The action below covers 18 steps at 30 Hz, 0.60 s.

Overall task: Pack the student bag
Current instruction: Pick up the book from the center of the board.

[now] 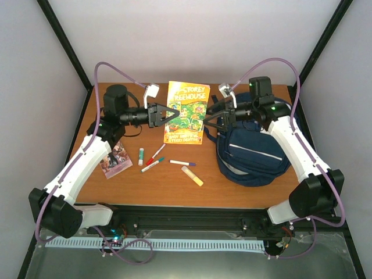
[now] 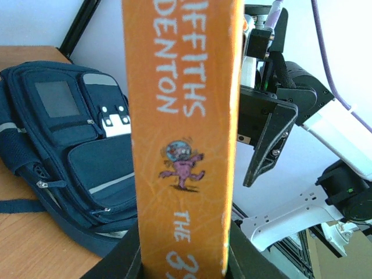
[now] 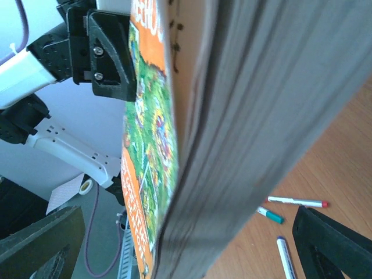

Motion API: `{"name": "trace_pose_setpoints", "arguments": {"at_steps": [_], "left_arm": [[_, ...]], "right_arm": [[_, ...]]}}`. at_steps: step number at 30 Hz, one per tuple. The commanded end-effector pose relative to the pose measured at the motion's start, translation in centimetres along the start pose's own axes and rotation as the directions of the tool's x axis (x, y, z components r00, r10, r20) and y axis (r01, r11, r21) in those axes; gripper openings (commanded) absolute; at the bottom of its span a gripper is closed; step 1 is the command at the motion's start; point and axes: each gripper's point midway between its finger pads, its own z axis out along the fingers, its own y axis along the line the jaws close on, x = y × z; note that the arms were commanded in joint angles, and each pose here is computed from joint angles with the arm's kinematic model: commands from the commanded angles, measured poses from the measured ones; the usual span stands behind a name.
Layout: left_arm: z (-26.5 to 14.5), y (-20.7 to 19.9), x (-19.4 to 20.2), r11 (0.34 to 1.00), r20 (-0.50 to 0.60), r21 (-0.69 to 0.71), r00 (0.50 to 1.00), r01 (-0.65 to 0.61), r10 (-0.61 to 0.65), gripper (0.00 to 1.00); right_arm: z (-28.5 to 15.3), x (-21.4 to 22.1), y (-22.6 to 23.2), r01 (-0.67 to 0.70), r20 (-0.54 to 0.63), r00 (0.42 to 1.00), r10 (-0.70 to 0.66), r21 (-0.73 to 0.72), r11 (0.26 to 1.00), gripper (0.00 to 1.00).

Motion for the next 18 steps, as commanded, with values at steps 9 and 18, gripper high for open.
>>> {"name": "trace_pose_setpoints", "arguments": {"at_steps": [9,18], "left_arm": [[-0.8,-4.5,-2.1,0.979,0.053,0.112,0.984,-0.172,0.167,0.01],[-0.7,-3.2,-1.7,0.983,0.039,0.05,0.983,-0.179,0.177,0.01]], "right_arm": [[1.9,-3.1,4.1,0.082,0.016,0.997,-0.081,-0.154,0.985,0.91],[1.7,-3.1,5.1,0.043,0.014,0.999,-0.041,-0.172,0.984,0.57]]}}
